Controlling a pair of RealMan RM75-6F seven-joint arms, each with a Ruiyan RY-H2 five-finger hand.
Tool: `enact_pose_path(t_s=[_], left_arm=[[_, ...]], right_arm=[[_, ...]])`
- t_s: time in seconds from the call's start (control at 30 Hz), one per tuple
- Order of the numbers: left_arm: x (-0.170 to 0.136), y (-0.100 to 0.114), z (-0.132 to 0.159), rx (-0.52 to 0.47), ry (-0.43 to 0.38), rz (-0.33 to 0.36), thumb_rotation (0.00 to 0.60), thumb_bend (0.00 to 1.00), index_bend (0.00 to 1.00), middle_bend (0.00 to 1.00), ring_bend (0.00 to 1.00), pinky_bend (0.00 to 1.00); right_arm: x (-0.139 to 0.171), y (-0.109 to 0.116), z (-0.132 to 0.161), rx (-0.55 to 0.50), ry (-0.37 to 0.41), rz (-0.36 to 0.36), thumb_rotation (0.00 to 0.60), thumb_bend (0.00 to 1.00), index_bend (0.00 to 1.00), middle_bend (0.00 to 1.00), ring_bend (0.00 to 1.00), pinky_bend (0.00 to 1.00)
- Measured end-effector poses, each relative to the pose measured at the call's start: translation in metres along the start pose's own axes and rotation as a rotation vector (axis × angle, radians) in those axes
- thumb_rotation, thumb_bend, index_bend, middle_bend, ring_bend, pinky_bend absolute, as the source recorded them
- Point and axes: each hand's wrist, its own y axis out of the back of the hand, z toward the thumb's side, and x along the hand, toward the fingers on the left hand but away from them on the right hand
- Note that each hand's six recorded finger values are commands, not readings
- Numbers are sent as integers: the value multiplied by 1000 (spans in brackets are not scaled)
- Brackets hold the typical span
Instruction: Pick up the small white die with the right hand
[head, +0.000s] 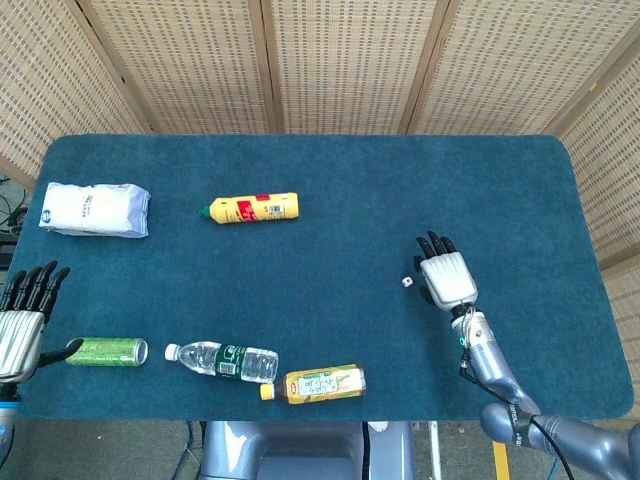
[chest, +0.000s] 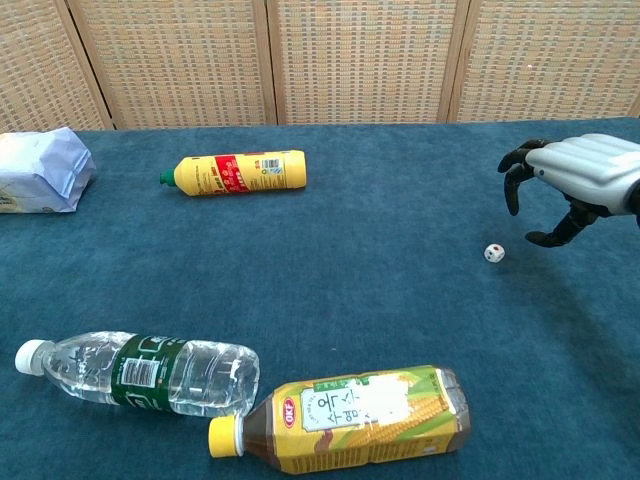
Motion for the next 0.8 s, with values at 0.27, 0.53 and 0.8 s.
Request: enact_pose_path(t_s=[0.27, 0.53, 0.8], left_arm=[[1, 0, -1, -2, 3, -2, 600, 108, 0, 0, 0, 0], [1, -1, 0, 0, 0, -4, 600, 108, 0, 0, 0, 0], [2, -3, 1, 4, -1, -9, 600, 109, 0, 0, 0, 0]], right_arm=[[-7, -14, 16, 9, 22, 41, 600, 359, 442, 154, 75, 144], [-15, -19, 20, 27, 19, 58, 600, 362, 442, 154, 74, 151], [-19, -19, 21, 32, 14, 65, 600, 362, 441, 154, 75, 153]])
